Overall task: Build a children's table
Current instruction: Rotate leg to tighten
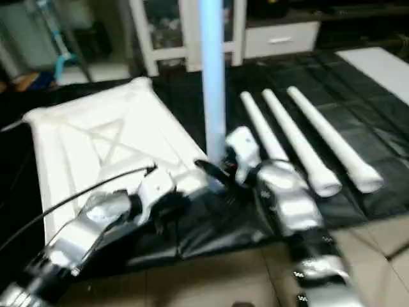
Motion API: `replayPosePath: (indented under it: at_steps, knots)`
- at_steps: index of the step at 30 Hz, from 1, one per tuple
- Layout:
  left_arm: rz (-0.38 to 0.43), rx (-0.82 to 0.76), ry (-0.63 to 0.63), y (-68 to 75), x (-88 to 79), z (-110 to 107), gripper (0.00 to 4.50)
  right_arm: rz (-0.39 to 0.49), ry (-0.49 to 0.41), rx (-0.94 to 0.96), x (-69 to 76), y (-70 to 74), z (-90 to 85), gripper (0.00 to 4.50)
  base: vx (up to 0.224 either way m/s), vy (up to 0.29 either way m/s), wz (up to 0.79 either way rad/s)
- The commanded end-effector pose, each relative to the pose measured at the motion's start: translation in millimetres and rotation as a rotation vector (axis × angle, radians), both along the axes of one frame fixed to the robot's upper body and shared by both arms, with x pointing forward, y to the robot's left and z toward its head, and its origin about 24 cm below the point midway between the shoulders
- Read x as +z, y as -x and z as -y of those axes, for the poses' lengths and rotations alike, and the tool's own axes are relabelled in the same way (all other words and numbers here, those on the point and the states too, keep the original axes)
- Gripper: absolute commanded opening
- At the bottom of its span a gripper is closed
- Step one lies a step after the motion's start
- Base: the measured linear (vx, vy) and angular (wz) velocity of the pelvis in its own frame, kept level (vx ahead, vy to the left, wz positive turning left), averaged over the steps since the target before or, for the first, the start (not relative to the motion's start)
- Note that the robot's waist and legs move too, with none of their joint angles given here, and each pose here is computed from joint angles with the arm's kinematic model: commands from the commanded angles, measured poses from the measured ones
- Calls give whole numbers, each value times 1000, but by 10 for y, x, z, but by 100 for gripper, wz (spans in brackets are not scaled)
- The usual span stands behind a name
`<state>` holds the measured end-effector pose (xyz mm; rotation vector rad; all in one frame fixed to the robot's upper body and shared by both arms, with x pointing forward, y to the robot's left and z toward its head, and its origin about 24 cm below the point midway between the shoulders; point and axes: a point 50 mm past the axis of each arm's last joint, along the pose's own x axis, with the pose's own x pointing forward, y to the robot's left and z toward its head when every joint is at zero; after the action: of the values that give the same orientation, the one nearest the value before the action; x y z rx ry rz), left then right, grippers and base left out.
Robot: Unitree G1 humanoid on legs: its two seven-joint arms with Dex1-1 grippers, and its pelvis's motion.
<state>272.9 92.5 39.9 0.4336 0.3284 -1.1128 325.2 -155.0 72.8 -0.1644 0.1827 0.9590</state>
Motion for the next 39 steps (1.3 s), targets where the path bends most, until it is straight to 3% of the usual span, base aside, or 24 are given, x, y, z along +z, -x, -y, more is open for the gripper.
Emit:
replayPosePath:
  at_steps: [1,3,11,12,18,22,28,39]
  knots:
    - [-103,-57,-79,138,-211,-54,0,-12,55,50,-15,29,39,396,0,0,0]
    - [-115,-88,-80,170,-211,-54,0,-45,89,82,-54,62,90,417,0,0,0]
    - [-128,-119,-86,199,-200,-70,0,-125,106,187,-86,172,225,417,0,0,0]
    - [-129,-121,-86,199,-197,-71,0,-117,104,185,-76,165,247,391,0,0,0]
    - [-133,-125,-89,202,-194,-74,0,-90,95,165,-29,122,351,347,0,0,0]
    - [-136,-125,-88,206,-198,-72,0,-96,83,167,-18,117,359,329,0,0,0]
    - [-145,-125,-85,213,-204,-68,0,-110,55,180,-21,114,346,262,0,0,0]
    - [-154,-125,-84,233,-210,-78,0,-147,30,199,-66,160,300,236,0,0,0]
